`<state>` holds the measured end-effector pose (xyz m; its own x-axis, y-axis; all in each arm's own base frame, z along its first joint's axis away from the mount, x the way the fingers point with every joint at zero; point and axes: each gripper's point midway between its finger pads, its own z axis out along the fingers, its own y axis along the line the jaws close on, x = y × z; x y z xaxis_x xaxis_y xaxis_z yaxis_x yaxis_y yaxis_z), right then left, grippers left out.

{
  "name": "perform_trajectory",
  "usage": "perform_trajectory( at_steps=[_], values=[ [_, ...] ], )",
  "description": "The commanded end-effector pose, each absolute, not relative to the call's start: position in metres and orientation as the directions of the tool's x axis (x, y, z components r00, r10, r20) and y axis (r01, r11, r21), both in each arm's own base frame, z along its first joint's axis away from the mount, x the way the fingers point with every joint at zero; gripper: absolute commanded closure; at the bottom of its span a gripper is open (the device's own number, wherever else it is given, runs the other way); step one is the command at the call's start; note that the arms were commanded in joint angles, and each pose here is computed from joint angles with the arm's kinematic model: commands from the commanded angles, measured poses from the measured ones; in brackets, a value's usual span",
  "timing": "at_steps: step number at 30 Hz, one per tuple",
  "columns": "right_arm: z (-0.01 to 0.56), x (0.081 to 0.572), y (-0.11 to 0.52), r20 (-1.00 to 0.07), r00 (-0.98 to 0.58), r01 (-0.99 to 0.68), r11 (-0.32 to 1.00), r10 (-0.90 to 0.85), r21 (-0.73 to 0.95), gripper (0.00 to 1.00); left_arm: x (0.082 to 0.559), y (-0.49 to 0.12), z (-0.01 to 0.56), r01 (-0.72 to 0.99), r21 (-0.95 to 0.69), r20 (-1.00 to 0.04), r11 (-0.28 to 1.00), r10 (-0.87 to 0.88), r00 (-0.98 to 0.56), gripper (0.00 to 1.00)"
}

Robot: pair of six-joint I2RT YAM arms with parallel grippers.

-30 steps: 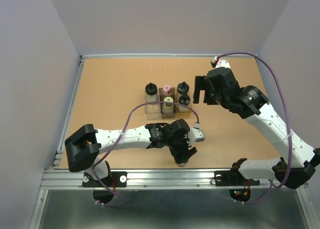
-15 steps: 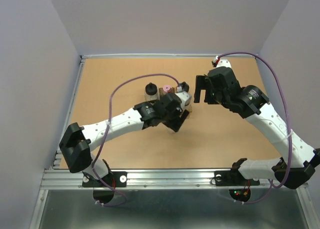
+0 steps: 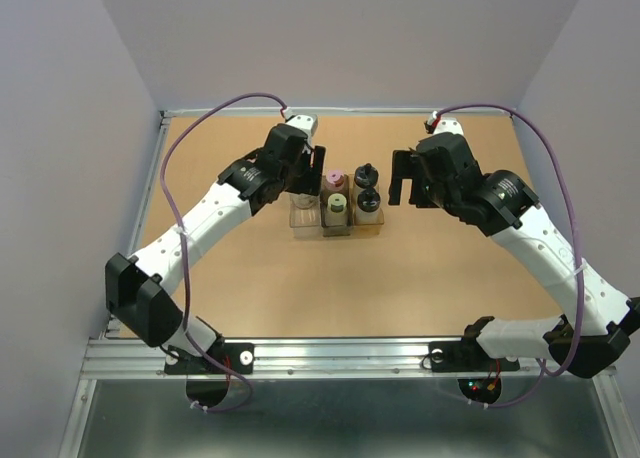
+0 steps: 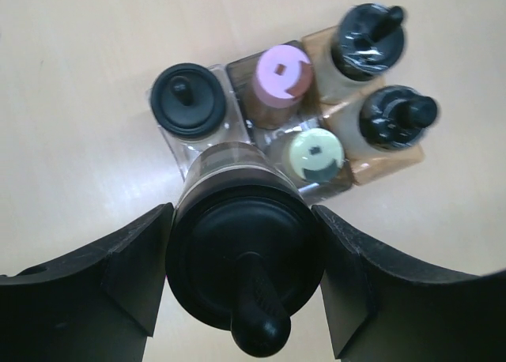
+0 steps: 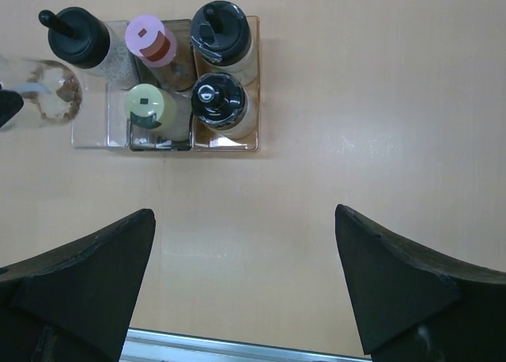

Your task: Organize the condiment bottles

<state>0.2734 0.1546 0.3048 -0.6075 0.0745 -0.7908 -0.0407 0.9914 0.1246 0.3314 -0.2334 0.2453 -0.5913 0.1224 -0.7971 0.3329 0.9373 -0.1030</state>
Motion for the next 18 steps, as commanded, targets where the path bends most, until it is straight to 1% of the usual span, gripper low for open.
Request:
perform_trajectory(
  at_steps=[1, 5, 9, 15, 18],
  values=[
    [0.318, 0.275, 0.152, -0.816, -0.569, -0.044, 0.988, 0.097, 0.148, 0.0, 0.365, -0.222, 0.251, 0.291, -0.086, -0.827, 0.953, 0.095, -0.555, 1.0],
    [0.318, 0.274, 0.151, -0.817, -0.569, -0.045, 0.988, 0.097, 0.149, 0.0, 0.382, -0.223, 0.232, 0.277, -0.089, -0.816, 0.957, 0.089, -0.571, 1.0],
    [0.317, 0.273, 0.15, -0.816, -0.571, -0.045, 0.988, 0.095, 0.147, 0.0, 0.386, -0.229, 0.208, 0.283, -0.102, -0.794, 0.954, 0.093, -0.6, 1.0],
    [0.316, 0.274, 0.15, -0.813, -0.575, -0.044, 0.989, 0.092, 0.143, 0.0, 0.379, -0.235, 0.174, 0.286, -0.139, -0.746, 0.948, 0.09, -0.66, 1.0],
    [0.316, 0.274, 0.15, -0.814, -0.574, -0.044, 0.989, 0.089, 0.139, 0.0, 0.37, -0.234, 0.177, 0.282, -0.161, -0.74, 0.946, 0.074, -0.669, 1.0]
  ],
)
